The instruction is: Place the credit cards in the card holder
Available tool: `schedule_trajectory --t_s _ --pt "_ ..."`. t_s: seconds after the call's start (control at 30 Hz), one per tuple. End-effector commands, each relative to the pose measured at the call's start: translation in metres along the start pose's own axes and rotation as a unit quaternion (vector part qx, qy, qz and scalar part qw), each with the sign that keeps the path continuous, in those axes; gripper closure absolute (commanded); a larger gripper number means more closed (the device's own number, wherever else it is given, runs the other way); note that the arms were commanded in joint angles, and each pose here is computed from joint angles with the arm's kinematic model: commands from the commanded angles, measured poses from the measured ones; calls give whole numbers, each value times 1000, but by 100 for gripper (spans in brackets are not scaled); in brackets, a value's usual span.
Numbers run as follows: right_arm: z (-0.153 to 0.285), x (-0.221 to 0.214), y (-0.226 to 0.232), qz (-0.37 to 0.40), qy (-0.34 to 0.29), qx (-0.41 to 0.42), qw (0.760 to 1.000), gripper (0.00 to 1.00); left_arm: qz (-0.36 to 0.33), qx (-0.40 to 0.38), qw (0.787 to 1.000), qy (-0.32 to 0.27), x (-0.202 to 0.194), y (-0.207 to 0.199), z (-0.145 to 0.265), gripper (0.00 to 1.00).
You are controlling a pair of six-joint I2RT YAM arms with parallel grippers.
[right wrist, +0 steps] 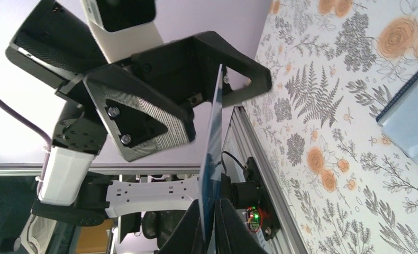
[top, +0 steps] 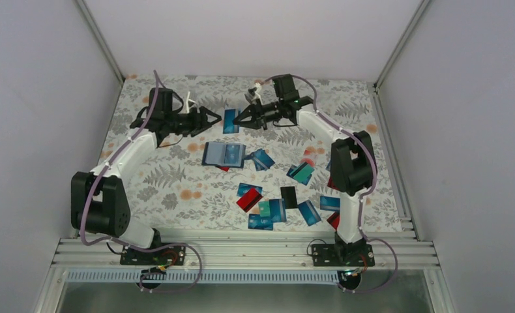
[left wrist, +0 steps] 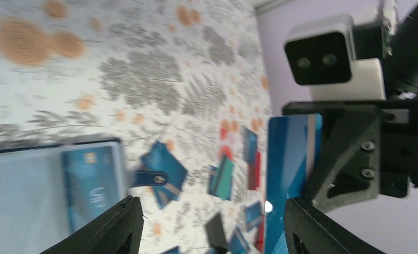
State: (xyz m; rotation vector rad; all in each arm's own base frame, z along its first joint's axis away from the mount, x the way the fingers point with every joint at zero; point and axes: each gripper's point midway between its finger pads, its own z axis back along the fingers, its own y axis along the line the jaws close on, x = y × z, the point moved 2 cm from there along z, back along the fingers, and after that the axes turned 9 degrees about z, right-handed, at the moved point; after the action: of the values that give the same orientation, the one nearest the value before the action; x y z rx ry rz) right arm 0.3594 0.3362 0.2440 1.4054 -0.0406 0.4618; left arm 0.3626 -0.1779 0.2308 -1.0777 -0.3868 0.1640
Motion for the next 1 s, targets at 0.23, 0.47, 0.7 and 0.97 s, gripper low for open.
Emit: schedule_trajectory --t_s 0.23,0.47,0.7,0.97 --pt "-27 -20 -65 -15 27 -31 999 96 -27 217 974 -54 9 85 13 37" --pt "-41 -31 -97 -23 43 -59 997 96 -11 291 956 -40 4 130 10 49" --pt "-48 -48 -127 -43 62 -81 994 96 2 327 945 -23 5 157 1 63" --pt "-54 -67 -153 -60 82 -106 989 96 11 349 937 3 4 184 -13 67"
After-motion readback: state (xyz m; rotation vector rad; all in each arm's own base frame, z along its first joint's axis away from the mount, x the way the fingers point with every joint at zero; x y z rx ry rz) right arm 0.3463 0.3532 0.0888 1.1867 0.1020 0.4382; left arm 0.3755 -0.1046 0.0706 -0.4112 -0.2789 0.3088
